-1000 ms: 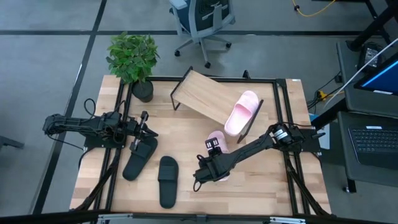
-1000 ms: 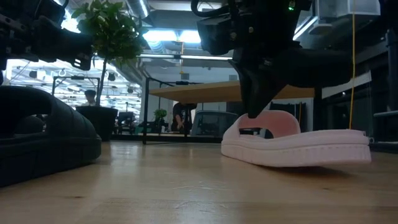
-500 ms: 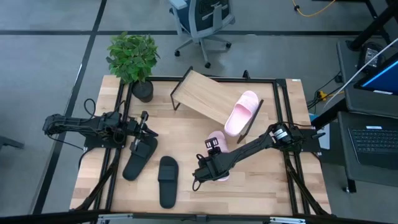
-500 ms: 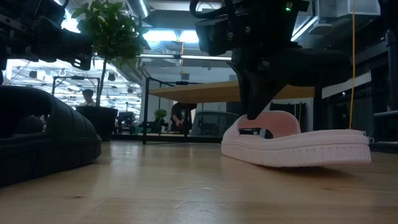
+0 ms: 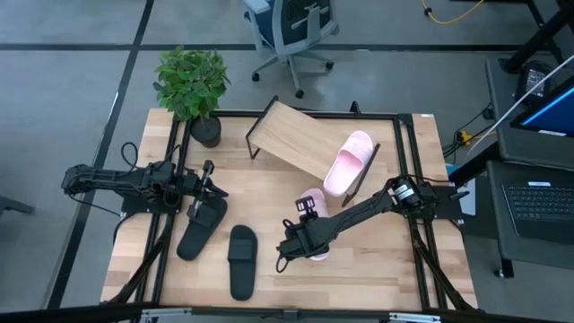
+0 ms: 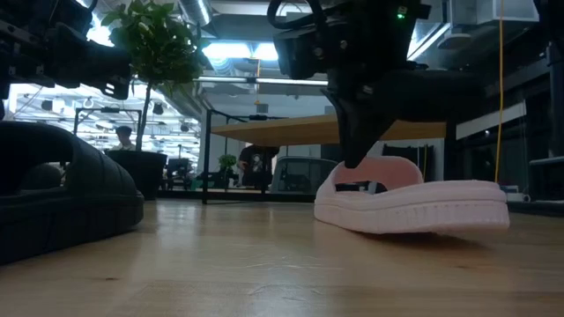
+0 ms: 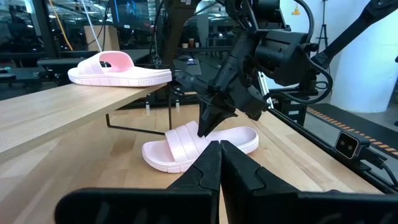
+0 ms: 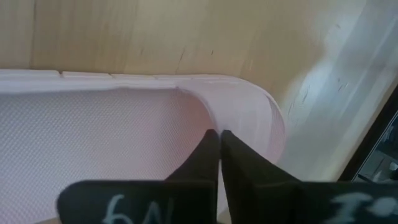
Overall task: Pick and place slides into the shelf
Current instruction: Put the pink slide on the shelf
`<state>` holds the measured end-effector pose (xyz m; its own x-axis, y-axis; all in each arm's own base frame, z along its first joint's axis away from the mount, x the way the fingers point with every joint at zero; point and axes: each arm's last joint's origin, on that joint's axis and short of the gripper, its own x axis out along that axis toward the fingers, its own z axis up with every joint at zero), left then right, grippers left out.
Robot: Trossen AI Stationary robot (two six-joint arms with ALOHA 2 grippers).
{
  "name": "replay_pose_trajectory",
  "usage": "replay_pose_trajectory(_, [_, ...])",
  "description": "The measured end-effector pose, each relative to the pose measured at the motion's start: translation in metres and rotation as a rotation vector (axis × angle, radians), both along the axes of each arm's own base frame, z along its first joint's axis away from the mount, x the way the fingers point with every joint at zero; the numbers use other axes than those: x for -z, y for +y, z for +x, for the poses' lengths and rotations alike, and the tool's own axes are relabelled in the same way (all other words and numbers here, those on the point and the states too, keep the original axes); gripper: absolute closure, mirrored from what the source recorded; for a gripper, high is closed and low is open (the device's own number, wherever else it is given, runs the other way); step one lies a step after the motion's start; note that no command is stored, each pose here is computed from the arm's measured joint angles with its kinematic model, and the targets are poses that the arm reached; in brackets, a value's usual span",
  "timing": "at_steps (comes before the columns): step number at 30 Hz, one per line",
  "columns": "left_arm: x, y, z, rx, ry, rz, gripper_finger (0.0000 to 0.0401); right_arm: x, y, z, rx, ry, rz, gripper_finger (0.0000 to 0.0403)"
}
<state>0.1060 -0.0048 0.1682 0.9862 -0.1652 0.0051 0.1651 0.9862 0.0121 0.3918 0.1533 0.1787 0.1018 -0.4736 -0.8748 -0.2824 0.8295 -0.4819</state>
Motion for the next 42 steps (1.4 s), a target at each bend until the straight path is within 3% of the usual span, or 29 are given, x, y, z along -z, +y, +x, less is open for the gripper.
replay_pose_trajectory(10, [0.0,0.0,0.0,0.0,0.0,0.0,0.0401,-0.003,-0.001,0.001,0.042,-0.037,-0.007,0.04])
replay_pose_trajectory(18, [0.0,0.0,0.0,0.0,0.0,0.0,0.0401,-0.023,0.002,0.01,0.051,-0.114,0.007,0.0401])
replay_pose_trajectory(34, [0.0,0.0,0.0,0.0,0.0,-0.001,0.0401,-0.112,0.02,0.017,-0.008,-0.374,-0.041,0.0403])
replay_pose_trajectory(42, [0.0,0.0,0.0,0.0,0.001,-0.002,0.0401,-0.142,0.013,0.004,0.008,-0.427,-0.191,0.0403])
